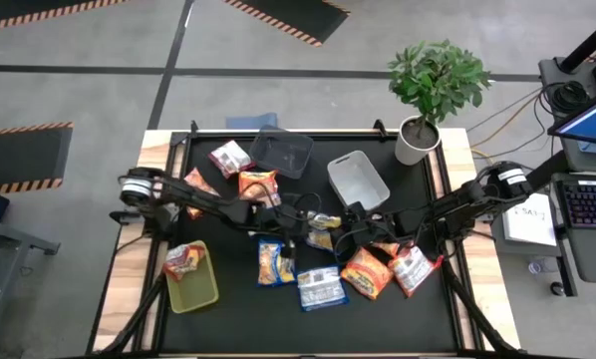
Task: Sort Maruchan noodles
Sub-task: Put the blue noodle pack into the white bin
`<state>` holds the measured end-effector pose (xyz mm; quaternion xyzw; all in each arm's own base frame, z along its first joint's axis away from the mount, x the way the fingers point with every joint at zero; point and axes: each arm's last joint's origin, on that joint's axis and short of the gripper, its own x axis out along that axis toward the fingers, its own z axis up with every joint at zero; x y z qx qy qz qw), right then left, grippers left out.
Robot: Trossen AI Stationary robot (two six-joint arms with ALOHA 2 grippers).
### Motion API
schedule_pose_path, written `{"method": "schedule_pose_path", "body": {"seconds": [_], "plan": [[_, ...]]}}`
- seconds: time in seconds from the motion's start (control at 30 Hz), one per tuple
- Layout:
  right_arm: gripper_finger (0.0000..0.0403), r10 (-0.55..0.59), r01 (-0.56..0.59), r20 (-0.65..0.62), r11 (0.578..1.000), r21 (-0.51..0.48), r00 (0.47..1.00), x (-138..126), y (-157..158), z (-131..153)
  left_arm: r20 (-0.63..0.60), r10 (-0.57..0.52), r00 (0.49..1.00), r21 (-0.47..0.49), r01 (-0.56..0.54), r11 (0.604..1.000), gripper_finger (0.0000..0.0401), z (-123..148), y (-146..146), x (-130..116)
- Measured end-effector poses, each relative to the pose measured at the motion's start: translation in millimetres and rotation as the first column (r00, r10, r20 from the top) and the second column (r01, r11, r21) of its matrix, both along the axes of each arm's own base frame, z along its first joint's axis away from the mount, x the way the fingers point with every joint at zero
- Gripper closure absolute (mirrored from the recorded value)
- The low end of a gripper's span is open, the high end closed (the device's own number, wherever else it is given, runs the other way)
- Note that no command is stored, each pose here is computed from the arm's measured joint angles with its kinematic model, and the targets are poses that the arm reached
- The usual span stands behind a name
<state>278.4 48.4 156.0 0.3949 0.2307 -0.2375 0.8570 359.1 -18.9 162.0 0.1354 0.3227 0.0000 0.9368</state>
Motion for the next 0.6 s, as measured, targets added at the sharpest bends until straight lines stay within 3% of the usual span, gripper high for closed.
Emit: {"method": "schedule_pose_path", "body": {"seconds": [0.23, 0.6], "plan": [[0.0381, 0.031, -0.030, 0.012, 0.998, -0.051, 0.999, 5.2, 0.9, 7.7, 0.090, 0.008, 0.996, 0.007, -0.009, 1.000, 0.0401, 31.8, 7.5, -32.4], [0.0386, 0.095, -0.088, 0.044, 0.987, -0.135, 0.995, 17.6, 3.4, 26.6, 0.284, 0.027, 0.958, -0.007, -0.026, 1.000, 0.0401, 66.5, 13.0, -98.1]]}}
